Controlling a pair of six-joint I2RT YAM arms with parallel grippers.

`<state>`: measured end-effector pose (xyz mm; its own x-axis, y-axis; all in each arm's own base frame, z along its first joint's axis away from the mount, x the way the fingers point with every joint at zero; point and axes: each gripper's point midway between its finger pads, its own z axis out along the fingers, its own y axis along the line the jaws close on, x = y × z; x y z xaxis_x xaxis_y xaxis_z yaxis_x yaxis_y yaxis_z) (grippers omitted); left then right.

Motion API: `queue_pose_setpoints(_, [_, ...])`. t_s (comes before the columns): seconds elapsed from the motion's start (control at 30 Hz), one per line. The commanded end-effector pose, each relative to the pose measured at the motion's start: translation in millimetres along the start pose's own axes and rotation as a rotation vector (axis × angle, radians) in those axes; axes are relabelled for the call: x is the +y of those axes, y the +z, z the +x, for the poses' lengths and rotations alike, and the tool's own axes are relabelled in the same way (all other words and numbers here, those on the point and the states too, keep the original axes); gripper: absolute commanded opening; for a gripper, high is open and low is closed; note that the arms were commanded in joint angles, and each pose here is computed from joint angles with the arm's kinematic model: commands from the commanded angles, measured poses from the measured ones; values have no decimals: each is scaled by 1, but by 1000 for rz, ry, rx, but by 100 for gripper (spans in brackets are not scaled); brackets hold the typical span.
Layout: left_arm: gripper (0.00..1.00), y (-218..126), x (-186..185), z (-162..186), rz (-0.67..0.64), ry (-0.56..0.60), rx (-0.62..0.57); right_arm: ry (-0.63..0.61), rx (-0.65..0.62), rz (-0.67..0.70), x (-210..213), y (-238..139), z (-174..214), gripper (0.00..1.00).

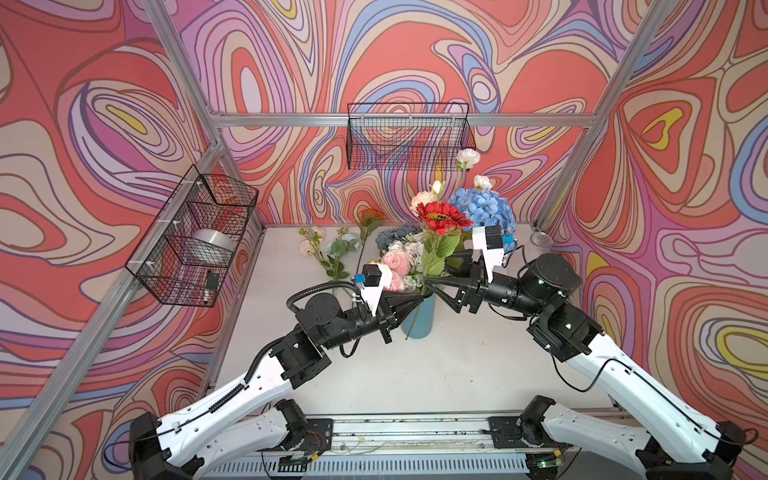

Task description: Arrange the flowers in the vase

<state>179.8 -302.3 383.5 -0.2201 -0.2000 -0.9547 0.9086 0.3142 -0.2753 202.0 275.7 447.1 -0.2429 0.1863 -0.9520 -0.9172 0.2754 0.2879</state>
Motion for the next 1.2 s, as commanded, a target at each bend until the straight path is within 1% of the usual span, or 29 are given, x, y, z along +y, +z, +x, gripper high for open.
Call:
queue_pose_setpoints(0.0, [0,0,-11,-23,36,58,-68,4,-14,-25,1,2,0,67])
queue_pose_setpoints(0.1, [0,1,-10,-20,29,59,-58,5,-13,-22,-2,5,2,44])
queue_pose_setpoints(0.17, [0,0,-8,-18,24,61,-55,8,-10,-26,-3,6,4,33])
queue_pose_setpoints(0.33, [0,3,-6,-14,23,65,-44,6,-3,-34,-3,7,8,14])
queue_pose_setpoints(0.4, [0,4,-7,-13,28,64,-38,-1,1,-32,-3,6,10,8])
queue_pose_setpoints(0.43, [18,4,-6,-13,24,62,-39,-6,0,-29,-2,4,10,6])
queue_pose_setpoints(0.47, [43,4,-5,-13,18,57,-43,-13,-1,-16,-4,2,10,5])
queue_pose_setpoints(0.5, [63,3,-3,-13,8,51,-48,-23,0,4,-6,0,11,4])
queue_pose_setpoints(0.53, [80,2,-1,-13,-5,42,-54,-35,1,31,-8,-3,12,4])
queue_pose_setpoints(0.57, [89,-2,0,-16,-18,35,-69,-49,5,62,-12,-6,13,3])
queue_pose_setpoints(0.67, [99,-12,6,-17,-66,8,-99,-103,7,164,-22,-20,17,3])
queue_pose_setpoints(0.77, [100,-27,19,-20,-163,-5,-132,-166,1,271,-36,-35,23,2])
queue_pose_setpoints(0.87, [100,-46,28,-29,-243,-4,-189,-232,-28,328,-44,-44,25,1])
queue_pose_setpoints(0.97, [100,-63,35,-40,-314,10,-261,-310,-64,344,-49,-43,24,0])
queue_pose_setpoints(1.1, [100,-94,70,-42,-539,-11,-364,-411,-135,338,-52,-35,14,0])
queue_pose_setpoints(1.17, [100,-108,84,-39,-615,-29,-422,-450,-157,342,-54,-31,8,0])
